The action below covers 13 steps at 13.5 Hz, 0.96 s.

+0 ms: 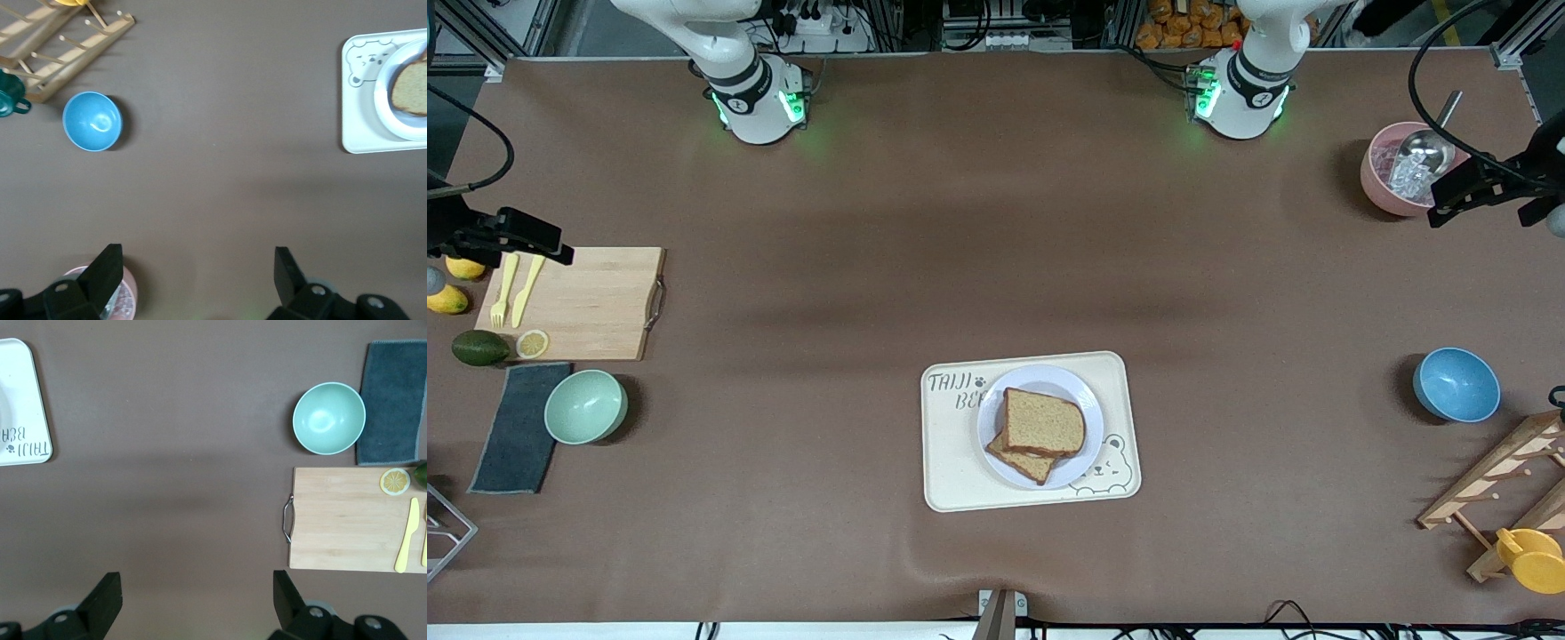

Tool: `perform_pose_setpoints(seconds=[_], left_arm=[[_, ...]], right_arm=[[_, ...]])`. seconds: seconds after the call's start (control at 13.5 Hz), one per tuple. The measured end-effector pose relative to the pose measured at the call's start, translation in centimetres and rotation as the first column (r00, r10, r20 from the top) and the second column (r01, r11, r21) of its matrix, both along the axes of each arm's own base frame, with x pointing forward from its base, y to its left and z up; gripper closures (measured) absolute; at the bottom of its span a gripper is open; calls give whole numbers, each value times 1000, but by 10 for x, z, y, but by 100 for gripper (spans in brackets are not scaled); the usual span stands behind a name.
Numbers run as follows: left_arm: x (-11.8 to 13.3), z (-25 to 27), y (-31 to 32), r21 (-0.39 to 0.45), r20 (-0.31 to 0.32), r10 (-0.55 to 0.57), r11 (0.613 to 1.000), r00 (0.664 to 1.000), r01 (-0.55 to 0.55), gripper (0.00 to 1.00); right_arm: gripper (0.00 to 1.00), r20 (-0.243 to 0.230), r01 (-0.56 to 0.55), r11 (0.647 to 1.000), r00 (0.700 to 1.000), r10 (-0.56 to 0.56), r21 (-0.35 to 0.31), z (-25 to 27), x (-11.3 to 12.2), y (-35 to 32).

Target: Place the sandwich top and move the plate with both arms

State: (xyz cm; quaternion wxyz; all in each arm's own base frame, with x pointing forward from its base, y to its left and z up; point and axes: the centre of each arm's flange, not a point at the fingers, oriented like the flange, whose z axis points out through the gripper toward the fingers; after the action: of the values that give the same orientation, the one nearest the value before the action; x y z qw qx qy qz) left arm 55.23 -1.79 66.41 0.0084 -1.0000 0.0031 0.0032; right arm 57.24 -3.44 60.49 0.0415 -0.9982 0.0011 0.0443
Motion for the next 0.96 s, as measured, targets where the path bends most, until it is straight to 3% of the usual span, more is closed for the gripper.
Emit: perform_pose_setpoints(seconds=[0.96], left_arm=[[-1,-5,-21,-15,-13,-21,1000,1000,21,0]], right_arm=[[0,-8,1,1000,1000,-1,1,-2,0,0]])
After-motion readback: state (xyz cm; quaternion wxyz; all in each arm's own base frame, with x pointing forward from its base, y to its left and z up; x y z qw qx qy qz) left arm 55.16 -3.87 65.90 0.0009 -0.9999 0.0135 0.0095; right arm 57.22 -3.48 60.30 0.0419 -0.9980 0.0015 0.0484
